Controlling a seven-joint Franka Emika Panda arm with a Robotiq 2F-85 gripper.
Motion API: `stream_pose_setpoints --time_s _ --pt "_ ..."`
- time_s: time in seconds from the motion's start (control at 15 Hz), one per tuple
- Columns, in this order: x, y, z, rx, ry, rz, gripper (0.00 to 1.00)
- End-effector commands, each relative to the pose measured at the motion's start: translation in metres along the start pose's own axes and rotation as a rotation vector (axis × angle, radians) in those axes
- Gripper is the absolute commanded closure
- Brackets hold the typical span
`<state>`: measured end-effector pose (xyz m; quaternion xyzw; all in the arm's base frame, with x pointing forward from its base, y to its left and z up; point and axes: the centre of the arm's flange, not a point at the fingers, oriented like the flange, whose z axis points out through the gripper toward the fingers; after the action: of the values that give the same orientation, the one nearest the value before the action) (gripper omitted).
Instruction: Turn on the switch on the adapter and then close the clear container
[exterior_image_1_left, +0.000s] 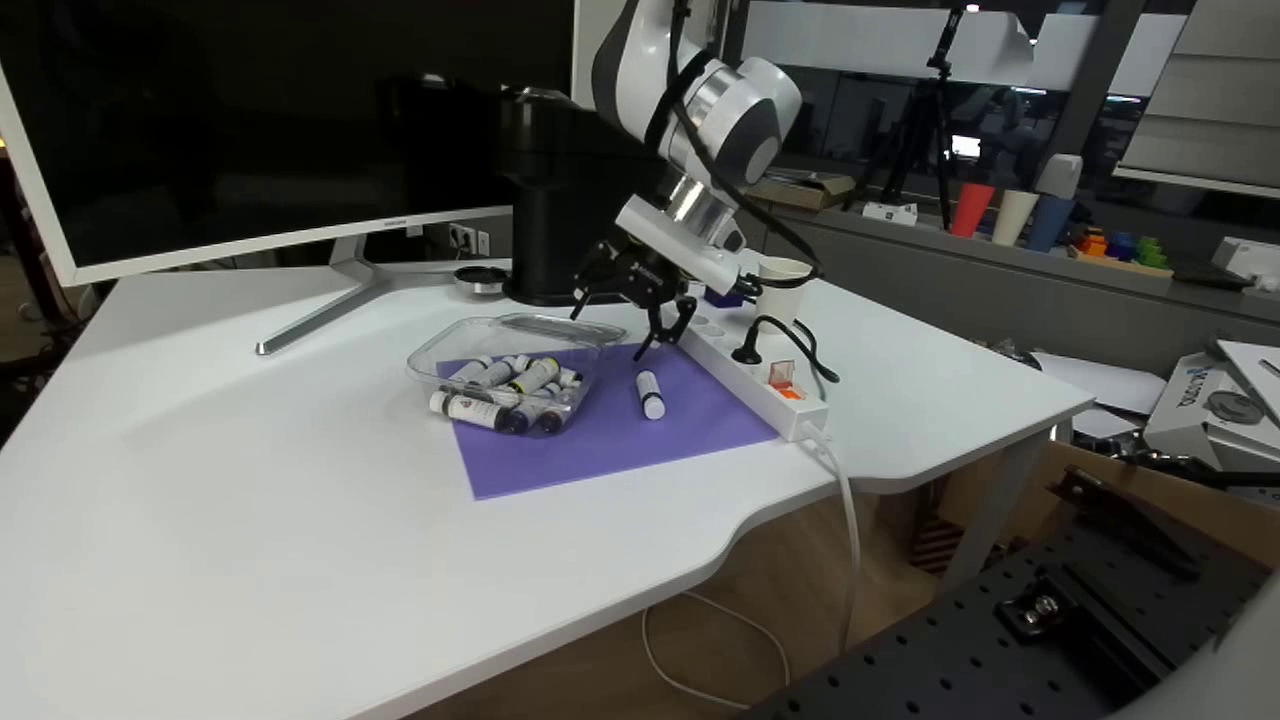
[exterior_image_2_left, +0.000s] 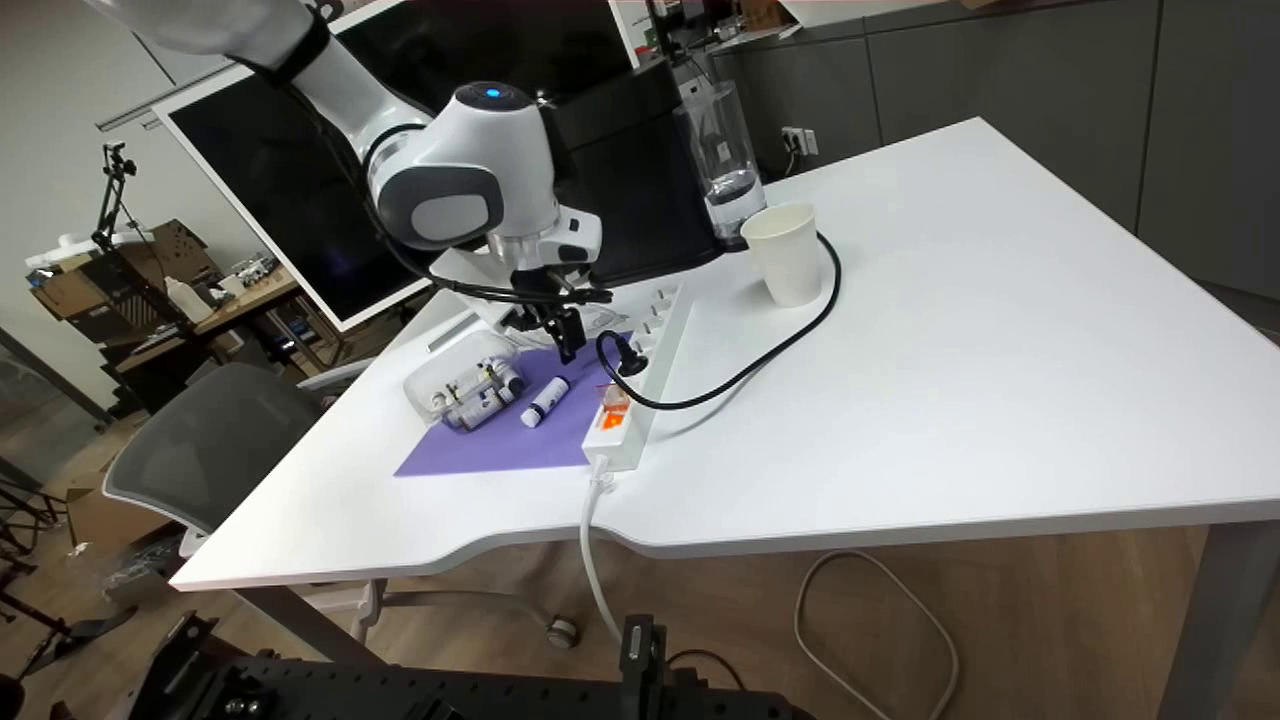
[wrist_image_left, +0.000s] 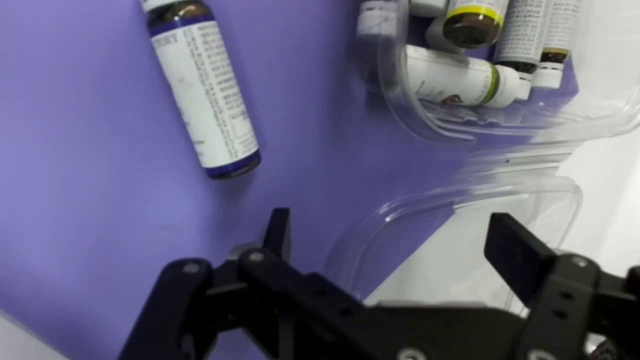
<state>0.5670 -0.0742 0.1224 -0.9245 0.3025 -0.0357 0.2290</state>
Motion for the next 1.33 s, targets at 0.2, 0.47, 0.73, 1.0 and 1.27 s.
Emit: stream_pose_setpoints --time_s 0.2,0.47,0.73,1.0,1.27 --pt "0.011 0.002 0.006 0.173 0.031 -0.026 0.00" --pt "0.017 0.008 0.009 0.231 0.041 -0.031 0.00" --pt "0.022 0.012 0.014 0.288 0.037 -0.040 0.00" --pt "0.030 0.017 0.020 0.400 0.032 -0.058 0.00" --pt "0.036 0.020 0.015 0.520 0.040 -0.121 0.00"
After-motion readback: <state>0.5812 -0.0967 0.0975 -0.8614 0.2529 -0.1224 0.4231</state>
